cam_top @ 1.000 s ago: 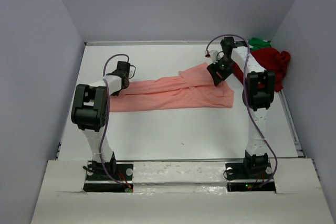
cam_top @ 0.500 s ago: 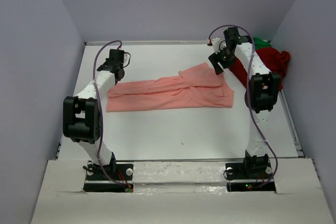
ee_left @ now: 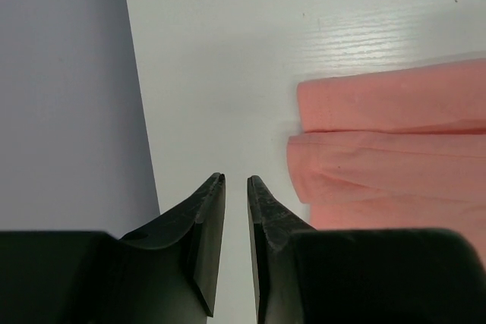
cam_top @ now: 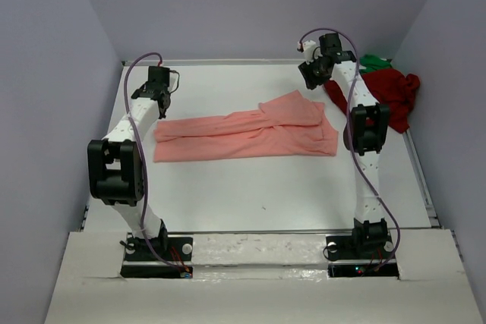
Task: Fold and stack the t-shirts
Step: Fold the tshirt
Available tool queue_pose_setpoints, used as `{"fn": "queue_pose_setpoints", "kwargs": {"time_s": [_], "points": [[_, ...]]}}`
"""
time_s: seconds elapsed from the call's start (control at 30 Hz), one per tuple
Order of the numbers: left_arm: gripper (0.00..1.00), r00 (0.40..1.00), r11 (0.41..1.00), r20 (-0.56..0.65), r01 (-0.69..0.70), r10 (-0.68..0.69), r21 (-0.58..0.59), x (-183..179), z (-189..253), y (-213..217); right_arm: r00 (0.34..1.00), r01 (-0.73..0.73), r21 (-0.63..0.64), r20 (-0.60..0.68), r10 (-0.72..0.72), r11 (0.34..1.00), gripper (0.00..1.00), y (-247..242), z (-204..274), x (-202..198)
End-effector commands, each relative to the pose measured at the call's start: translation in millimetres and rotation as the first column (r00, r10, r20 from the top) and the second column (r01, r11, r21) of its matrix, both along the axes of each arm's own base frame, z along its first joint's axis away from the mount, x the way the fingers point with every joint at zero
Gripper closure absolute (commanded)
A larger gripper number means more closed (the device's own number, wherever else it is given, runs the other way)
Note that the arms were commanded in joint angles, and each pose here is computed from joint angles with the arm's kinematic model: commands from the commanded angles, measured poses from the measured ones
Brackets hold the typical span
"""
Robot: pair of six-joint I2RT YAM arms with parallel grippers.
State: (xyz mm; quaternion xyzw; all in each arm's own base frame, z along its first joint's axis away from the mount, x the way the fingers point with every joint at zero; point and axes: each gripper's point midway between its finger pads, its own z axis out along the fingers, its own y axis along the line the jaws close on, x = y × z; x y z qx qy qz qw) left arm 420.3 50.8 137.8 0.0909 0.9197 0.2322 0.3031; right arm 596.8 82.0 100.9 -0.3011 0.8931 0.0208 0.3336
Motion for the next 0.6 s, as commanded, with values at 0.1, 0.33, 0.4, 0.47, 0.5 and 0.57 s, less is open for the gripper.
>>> {"fn": "queue_pose_setpoints", "kwargs": {"time_s": [0.1,0.33,0.4,0.47,0.5,0.57], "points": [[0.69,1.000,1.000,-0.024,-0.013,0.013,-0.017,-3.0,-7.6,-0.7,0.997,-0.038,0.073,0.065,0.033,0.997,0.51,13.2,1.3,20.7],[0.69,0.999,0.999,-0.035,-0.019,0.017,-0.039,-3.1,-17.8,2.8,0.995,-0.092,0.132,0.041,0.087,0.987,0.51,31.6,-3.4,12.8],[0.69,0.999,0.999,-0.042,-0.021,0.019,-0.041,-3.0,-20.2,3.1,0.994,-0.110,0.141,0.039,0.106,0.984,0.51,39.3,-3.5,10.0],[0.69,0.999,0.999,-0.048,-0.019,0.017,-0.042,-3.4,-22.1,3.3,0.993,-0.121,0.150,0.036,0.117,0.981,0.50,41.4,-2.9,7.9],[0.69,0.999,0.999,-0.047,-0.021,0.019,-0.042,-3.4,-22.0,3.5,0.991,-0.133,0.154,0.034,0.129,0.979,0.50,48.6,-3.4,6.0],[0.69,0.999,0.999,-0.049,-0.020,0.018,-0.044,-3.6,-22.4,3.0,0.991,-0.137,0.156,0.029,0.134,0.978,0.50,49.2,-5.1,4.9]]}}
